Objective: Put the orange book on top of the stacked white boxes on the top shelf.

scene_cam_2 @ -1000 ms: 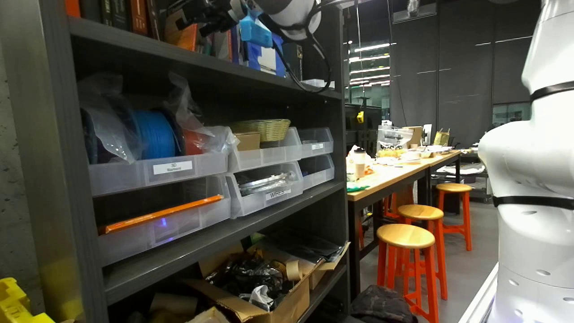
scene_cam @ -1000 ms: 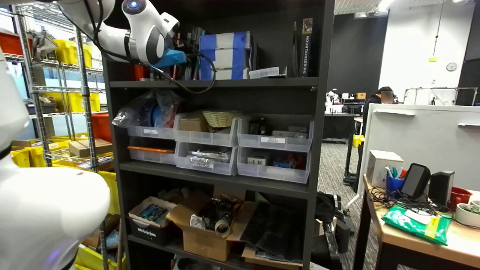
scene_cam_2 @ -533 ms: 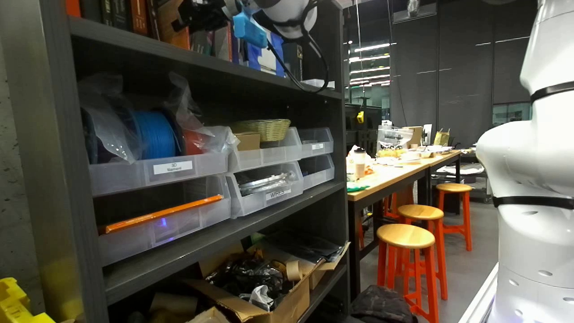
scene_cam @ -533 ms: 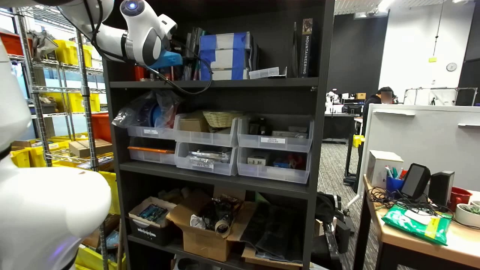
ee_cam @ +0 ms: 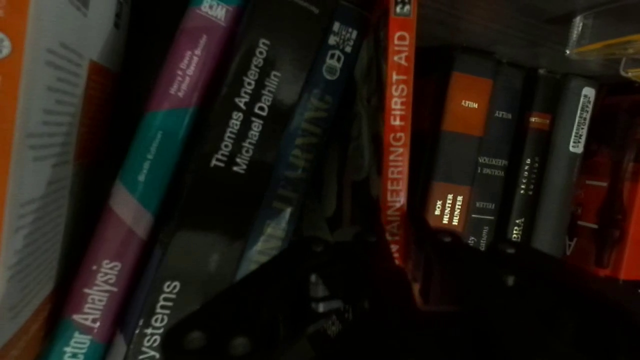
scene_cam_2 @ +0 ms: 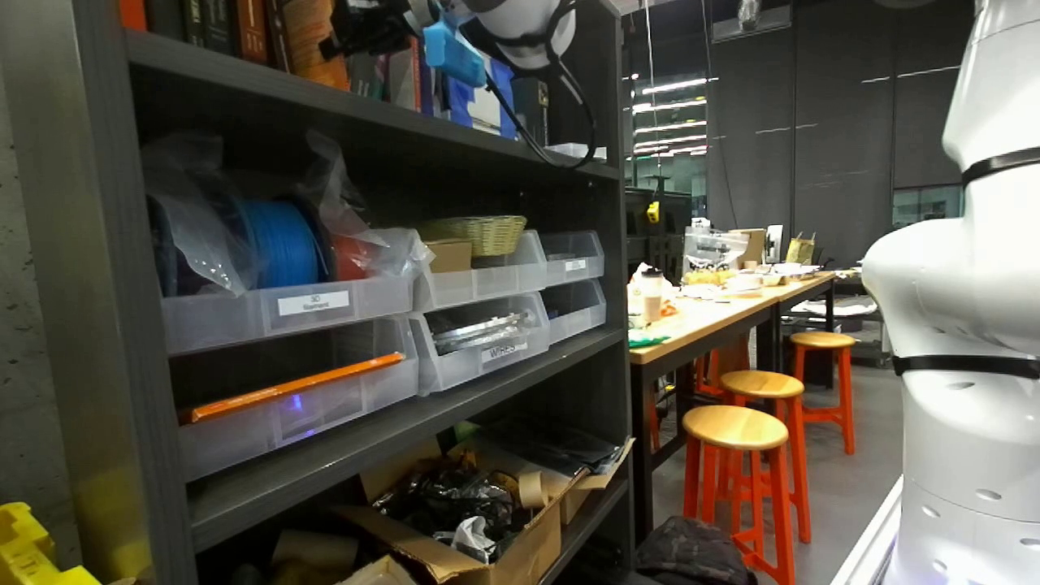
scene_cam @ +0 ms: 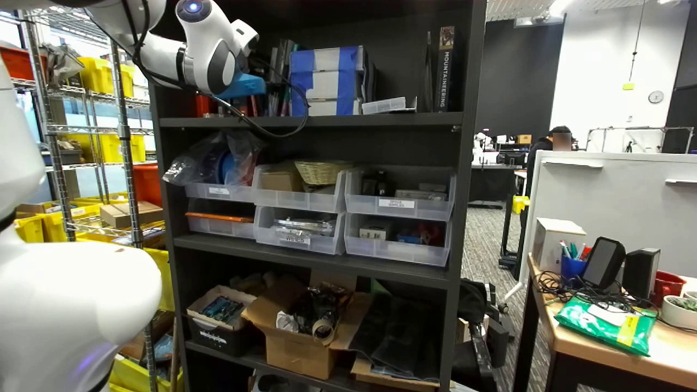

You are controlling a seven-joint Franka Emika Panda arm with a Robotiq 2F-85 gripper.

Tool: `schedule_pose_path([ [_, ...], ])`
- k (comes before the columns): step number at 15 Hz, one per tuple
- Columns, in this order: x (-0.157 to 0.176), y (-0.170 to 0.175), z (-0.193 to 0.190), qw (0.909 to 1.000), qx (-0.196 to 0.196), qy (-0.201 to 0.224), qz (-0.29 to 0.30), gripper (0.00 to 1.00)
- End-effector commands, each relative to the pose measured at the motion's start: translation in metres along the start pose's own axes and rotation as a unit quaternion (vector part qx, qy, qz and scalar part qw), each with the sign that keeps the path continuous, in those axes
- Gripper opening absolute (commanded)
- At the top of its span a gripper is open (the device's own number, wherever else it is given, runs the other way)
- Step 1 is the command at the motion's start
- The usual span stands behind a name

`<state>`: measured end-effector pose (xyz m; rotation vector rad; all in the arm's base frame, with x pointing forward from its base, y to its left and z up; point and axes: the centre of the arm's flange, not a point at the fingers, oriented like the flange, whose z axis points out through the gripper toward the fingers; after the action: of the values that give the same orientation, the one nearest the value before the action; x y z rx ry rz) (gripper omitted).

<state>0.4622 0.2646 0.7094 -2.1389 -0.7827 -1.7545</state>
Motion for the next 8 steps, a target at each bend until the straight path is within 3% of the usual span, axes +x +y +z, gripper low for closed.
schedule_pose_path([
  [1,0.002,-0.001,-0.011,0.9998,0.018,-0.001,-0.007,0.03],
  [8,0.011,-0.043,-0.05,0.9949,0.069,-0.007,-0.073,0.03],
])
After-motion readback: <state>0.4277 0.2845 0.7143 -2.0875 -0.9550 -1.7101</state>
